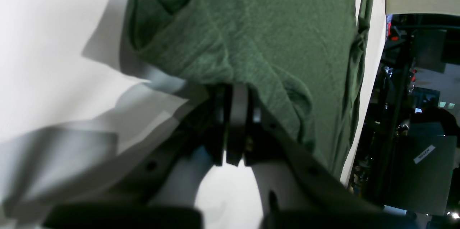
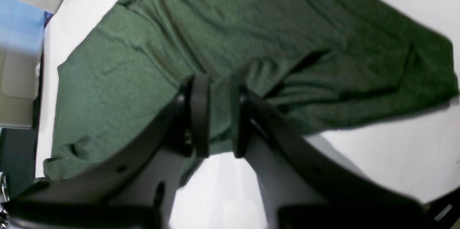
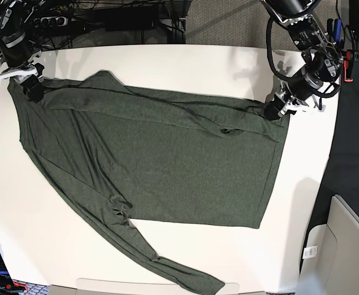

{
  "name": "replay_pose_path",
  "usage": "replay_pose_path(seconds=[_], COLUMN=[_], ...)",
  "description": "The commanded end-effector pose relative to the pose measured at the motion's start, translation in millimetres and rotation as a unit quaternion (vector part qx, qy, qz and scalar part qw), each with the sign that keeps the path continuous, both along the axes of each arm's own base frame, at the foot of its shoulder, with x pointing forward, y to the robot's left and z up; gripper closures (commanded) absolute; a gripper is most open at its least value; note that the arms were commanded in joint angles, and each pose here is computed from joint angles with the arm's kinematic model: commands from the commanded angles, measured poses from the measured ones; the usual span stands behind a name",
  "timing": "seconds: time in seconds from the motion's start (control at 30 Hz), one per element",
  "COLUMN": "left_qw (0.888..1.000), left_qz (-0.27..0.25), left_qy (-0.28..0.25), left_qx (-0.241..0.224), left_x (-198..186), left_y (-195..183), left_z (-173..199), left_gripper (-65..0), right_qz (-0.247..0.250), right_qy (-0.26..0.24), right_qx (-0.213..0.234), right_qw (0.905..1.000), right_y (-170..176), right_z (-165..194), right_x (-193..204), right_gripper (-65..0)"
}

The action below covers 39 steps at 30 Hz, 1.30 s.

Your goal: Fold the T-shirt properly

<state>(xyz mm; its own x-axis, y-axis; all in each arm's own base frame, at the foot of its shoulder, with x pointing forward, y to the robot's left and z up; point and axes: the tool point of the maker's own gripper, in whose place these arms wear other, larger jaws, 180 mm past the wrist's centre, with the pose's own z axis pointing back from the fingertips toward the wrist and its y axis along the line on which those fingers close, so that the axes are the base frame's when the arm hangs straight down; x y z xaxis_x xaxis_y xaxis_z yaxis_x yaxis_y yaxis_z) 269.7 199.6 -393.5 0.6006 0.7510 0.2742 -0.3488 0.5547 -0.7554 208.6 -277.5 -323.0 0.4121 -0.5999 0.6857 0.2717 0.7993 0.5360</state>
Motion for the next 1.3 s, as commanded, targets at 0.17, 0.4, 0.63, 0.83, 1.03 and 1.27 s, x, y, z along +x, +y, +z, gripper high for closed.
replay_pose_path(seconds=[0.17,0.4,0.63,0.83,1.03,1.27], left_qw=[1.000,1.000,0.999,0.999,0.999,0.999], left_qz=[-0.003,-0.001,0.034,0.037,0.037,0.037], left_qy=[-0.012,-0.006,0.011,0.008,0.008,0.009], left_qx=[0.008,0.024,0.028,0.021,0.021,0.021], left_x=[-2,-14,-33,-35,-35,-35], left_y=[5,12,34,34,34,34], left_z=[8,8,2,3,3,3], left_gripper=[0.0,0.0,0.0,0.0,0.0,0.0], right_qz=[0.002,0.002,0.001,-0.014,-0.043,-0.057], right_qy=[-0.019,-0.012,0.028,0.043,0.056,0.055], right_qx=[-0.007,-0.002,0.031,0.065,0.137,0.171], right_qw=[0.9998,0.9999,0.9991,0.9969,0.9880,0.9821], right_y=[-3,-2,5,8,15,17], right_z=[10,5,-25,-46,-76,-83], right_x=[4,2,-15,-18,-27,-37], right_gripper=[-11.1,-11.1,-20.6,-24.0,-24.0,-24.0])
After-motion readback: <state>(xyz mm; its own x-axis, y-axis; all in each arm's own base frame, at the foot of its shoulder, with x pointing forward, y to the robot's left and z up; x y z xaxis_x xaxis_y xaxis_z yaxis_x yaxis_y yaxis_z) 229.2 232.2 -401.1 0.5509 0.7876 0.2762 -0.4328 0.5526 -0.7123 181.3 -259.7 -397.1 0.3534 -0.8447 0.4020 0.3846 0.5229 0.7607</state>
